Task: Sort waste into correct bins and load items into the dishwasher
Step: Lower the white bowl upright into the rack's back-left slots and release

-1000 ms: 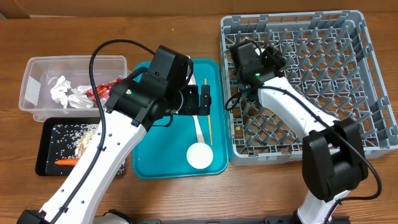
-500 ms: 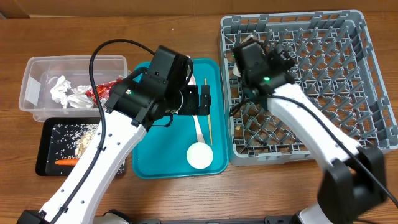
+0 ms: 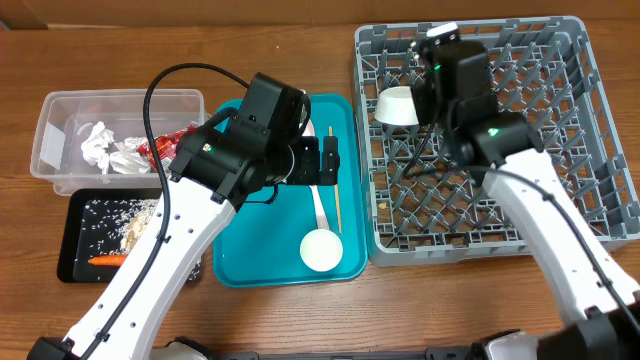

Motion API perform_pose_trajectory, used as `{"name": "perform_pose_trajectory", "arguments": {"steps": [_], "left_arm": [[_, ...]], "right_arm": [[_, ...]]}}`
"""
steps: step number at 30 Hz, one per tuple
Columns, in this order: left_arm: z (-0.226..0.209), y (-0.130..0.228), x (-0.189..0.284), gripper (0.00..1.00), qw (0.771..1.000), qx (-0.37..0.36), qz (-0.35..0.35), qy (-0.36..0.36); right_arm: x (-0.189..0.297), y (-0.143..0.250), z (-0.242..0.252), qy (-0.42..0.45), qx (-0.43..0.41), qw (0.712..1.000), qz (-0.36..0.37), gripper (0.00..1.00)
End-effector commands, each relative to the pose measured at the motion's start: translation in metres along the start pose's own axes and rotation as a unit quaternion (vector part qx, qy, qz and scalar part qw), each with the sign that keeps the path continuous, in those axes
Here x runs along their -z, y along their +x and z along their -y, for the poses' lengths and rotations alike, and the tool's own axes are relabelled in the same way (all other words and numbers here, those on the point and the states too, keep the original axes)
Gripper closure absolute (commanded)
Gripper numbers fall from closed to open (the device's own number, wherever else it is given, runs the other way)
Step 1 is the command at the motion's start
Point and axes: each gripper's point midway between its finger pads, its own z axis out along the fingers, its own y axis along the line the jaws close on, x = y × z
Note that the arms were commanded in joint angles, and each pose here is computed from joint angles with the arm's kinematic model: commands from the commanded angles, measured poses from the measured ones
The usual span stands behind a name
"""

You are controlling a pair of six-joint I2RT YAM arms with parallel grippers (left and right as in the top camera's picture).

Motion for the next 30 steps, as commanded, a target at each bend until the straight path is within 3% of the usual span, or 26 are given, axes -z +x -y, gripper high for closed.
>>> {"name": "perform_pose_trajectory", "arguments": {"steps": [1, 5, 13, 22, 30], "left_arm": [[0.005, -0.005, 0.009, 0.00, 1.000, -0.009, 0.016, 0.005], [0.005, -0.005, 0.009, 0.00, 1.000, -0.009, 0.016, 0.005], [0.005, -0.005, 0.009, 0.00, 1.000, -0.009, 0.015, 0.005], [0.005, -0.005, 0.009, 0.00, 1.000, -0.009, 0.016, 0.005], [0.003, -0.007, 0.008, 0.00, 1.000, -0.006, 0.016, 0.002]], "right_arm": [[-0.026, 0.004, -0.027, -0.127, -0.066, 0.990, -0.003, 0.96], [-0.050, 0.005, -0.038, -0.191, -0.091, 0.977, 0.002, 0.96], [-0.104, 0.047, -0.054, -0.197, -0.119, 0.971, -0.060, 0.89], [-0.095, 0.103, -0.054, -0.180, -0.120, 0.961, -0.175, 0.85], [-0.074, 0.065, -0.044, -0.179, -0.121, 0.967, -0.139, 0.85]]}}
